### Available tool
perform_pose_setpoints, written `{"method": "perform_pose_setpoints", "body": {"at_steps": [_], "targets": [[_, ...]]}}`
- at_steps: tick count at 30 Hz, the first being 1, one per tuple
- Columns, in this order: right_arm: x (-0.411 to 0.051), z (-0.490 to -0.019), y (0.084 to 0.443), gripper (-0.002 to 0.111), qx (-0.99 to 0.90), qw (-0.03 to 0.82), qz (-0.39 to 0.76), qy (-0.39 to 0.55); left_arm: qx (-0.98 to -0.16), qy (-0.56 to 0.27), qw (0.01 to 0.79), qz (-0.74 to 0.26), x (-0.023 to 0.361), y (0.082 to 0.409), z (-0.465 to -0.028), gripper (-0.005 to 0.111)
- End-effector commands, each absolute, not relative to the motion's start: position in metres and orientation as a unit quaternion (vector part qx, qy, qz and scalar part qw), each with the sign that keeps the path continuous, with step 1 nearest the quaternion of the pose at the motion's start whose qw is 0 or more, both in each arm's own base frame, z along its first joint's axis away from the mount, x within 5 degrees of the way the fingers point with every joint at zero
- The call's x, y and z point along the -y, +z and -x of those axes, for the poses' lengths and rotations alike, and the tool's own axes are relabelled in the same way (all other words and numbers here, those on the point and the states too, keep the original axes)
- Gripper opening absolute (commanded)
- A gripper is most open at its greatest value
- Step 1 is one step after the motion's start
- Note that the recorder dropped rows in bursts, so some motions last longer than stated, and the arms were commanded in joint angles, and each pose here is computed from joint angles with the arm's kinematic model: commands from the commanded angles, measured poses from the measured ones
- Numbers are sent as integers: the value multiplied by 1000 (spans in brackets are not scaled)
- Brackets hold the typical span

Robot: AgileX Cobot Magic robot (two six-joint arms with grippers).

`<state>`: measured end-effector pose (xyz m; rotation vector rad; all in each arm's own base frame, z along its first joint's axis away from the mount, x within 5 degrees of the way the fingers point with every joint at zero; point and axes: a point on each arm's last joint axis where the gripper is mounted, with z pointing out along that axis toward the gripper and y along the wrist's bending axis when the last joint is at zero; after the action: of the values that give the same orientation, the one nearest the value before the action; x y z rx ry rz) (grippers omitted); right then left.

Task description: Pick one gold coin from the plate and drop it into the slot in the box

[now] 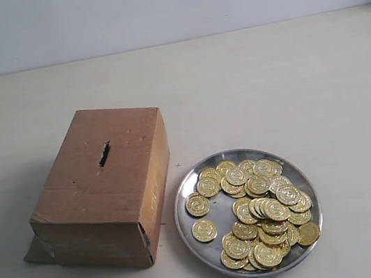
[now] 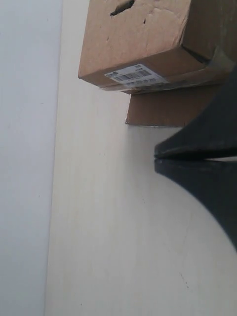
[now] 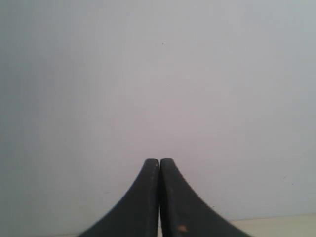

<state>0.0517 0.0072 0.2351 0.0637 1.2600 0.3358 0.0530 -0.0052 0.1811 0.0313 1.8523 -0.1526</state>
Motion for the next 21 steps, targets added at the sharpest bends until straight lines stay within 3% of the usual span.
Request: {"method": "perform_pose_setpoints", "body": {"at_steps": [1,21], "targets": [[-7,-51,234,0,-585,796,-31,153,-794,-65,604,-14,5,181,-53,0],[-7,-51,234,0,-585,796,-31,153,-790,-65,605,-78,11,182,-52,0]]}}
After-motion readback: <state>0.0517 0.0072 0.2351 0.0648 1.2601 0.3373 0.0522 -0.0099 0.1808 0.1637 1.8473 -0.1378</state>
